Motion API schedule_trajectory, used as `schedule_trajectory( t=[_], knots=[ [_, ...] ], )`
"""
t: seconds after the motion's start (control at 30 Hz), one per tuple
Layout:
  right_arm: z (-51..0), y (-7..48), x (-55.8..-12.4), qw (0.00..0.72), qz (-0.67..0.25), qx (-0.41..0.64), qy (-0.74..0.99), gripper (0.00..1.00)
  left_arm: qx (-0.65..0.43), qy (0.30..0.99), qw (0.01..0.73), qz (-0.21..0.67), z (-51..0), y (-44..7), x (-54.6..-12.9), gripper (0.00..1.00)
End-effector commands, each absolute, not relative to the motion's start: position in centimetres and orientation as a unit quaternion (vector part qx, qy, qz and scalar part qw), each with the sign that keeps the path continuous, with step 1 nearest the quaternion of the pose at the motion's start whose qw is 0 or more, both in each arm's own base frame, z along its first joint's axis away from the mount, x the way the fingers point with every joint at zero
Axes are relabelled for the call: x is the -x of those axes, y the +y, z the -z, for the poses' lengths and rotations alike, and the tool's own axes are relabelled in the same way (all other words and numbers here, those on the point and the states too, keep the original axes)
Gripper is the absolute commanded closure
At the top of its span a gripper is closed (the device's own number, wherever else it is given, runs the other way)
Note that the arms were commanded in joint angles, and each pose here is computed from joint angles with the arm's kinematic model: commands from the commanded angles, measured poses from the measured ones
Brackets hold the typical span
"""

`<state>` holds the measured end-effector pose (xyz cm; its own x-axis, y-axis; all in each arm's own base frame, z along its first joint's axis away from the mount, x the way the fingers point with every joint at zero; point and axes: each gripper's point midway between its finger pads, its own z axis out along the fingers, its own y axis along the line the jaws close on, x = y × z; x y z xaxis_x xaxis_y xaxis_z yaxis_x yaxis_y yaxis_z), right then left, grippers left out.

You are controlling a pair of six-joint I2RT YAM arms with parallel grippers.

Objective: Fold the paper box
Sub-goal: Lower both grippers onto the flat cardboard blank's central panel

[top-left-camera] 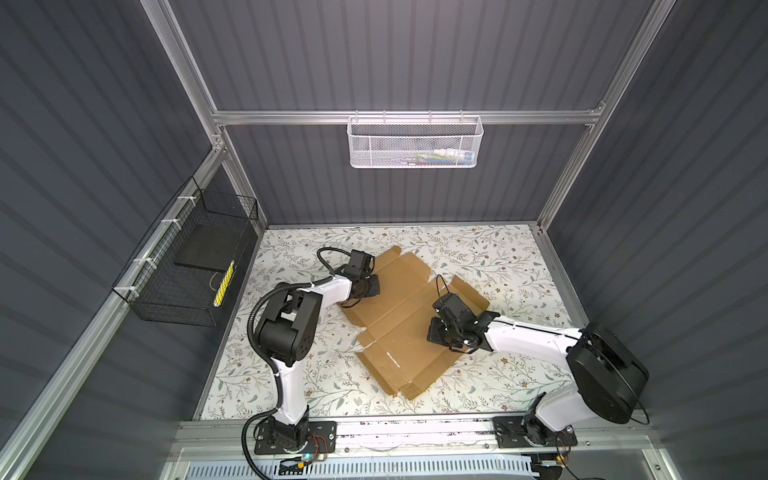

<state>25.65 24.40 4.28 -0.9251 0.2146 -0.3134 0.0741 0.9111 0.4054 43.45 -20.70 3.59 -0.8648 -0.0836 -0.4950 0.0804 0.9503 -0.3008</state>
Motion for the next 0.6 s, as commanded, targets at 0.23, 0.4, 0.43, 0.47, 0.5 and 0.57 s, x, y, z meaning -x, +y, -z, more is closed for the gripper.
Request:
schedule_trajectory(
  t=[0.23, 0.4, 0.43, 0.47, 0.5, 0.57],
  knots=[
    [-3.3, 24.3, -26.4, 0.168, -0.185, -0.084, 0.965, 0.98, 0.006, 0.958, 0.247, 0.148, -2.3, -20.1, -42.0, 1.00],
    [-3.0, 23.6, -26.9, 0.166, -0.178, -0.098, 0.965, 0.98, 0.007, 0.959, 0.244, 0.144, -2.1, -19.8, -41.4, 1.00],
    [-3.0, 23.5, -27.0, 0.165, -0.176, -0.099, 0.965, 0.97, 0.007, 0.959, 0.243, 0.144, -2.1, -19.7, -41.3, 1.00],
    [-3.0, 23.3, -27.2, 0.165, -0.173, -0.102, 0.966, 0.97, 0.008, 0.960, 0.241, 0.143, -1.9, -19.6, -41.1, 1.00],
    [-3.0, 23.2, -27.3, 0.164, -0.172, -0.103, 0.966, 0.97, 0.010, 0.960, 0.240, 0.143, -1.8, -19.6, -41.0, 1.00],
    [-2.7, 22.9, -27.6, 0.161, -0.168, -0.106, 0.967, 0.97, 0.011, 0.960, 0.238, 0.143, -1.8, -19.5, -40.7, 1.00]
  ],
)
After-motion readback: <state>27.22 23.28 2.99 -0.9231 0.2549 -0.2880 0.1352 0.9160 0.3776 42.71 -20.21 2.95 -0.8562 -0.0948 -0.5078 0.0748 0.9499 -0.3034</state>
